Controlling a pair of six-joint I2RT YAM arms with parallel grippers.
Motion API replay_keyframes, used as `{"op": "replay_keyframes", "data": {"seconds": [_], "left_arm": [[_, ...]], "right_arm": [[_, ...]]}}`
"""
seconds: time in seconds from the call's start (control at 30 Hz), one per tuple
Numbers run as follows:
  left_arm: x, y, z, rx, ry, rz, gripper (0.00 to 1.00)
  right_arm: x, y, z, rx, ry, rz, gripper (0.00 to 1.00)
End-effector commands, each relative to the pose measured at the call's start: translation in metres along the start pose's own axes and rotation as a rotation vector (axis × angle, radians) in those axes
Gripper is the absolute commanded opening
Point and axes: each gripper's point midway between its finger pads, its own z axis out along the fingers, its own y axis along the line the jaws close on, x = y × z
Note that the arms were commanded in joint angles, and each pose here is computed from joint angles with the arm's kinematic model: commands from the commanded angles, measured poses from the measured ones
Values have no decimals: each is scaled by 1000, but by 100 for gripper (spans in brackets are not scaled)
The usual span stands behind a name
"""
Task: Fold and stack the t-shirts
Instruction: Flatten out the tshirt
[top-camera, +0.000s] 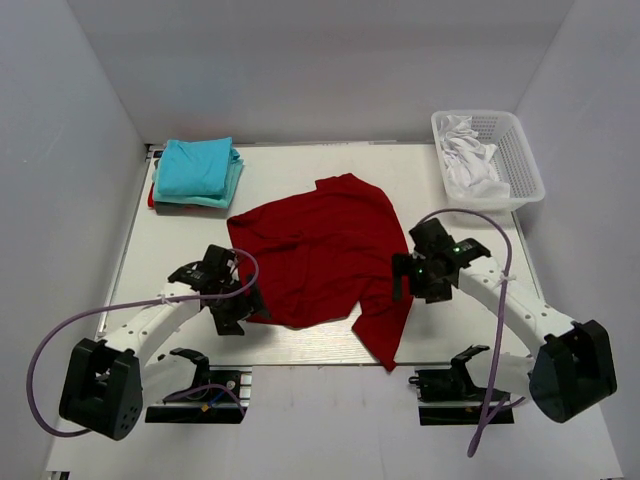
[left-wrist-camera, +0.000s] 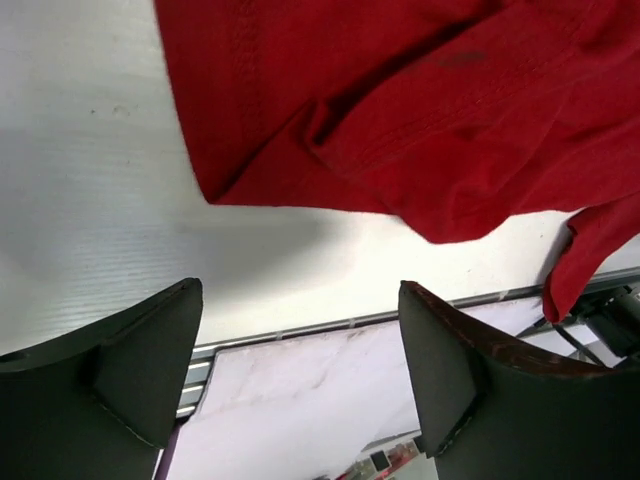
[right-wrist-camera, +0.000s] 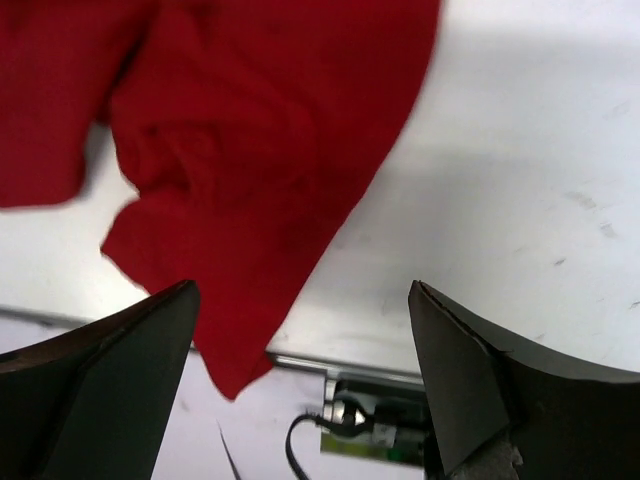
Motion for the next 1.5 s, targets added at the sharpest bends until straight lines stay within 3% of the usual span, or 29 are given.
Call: {"op": "replay_keyframes", "data": {"seconds": [0.0,0.23,0.43,0.57,0.6,0.67,0.7,1.0,1.13,1.27,1.33,1.4,1.43,1.47], "left_arm": [[-11,-12,0,28,-56,8,88],[-25,0,17,-78,-89,6,80],[-37,-3,22,-96,-108,6,57],[-41,-4,27,-73,-132,13,33],[-44,-7,29,-59,-147,17,20],[-47,-2,34,-85,-150,13,3],[-49,-1,36,-92,-159,13,0],[-70,28,25,-321,-200,-55,0],[-42,50,20,-448,-61,-114,0],[1,52,19,-423,125,-155,0],[25,42,17,-334,200,-156,0],[41,35,11,-269,252,-170,0],[40,33,5,-259,222,-175,0],[50,44,-5,-317,244,-200,0]], "right_arm": [[25,21,-2,-49,80,-32,90],[57,49,6,-84,173,-130,90],[81,56,16,-70,220,-187,90],[80,54,24,-53,180,-206,90],[73,61,28,-78,148,-213,90],[72,62,32,-79,148,-221,90],[68,67,36,-95,128,-215,90],[1,63,38,67,-113,-166,90],[-24,72,31,66,-186,-157,90],[-44,83,34,56,-227,-146,90],[-51,81,38,83,-234,-139,90],[-62,81,39,110,-252,-132,90],[-67,77,41,137,-266,-129,90],[-75,77,37,143,-282,-122,90]]}}
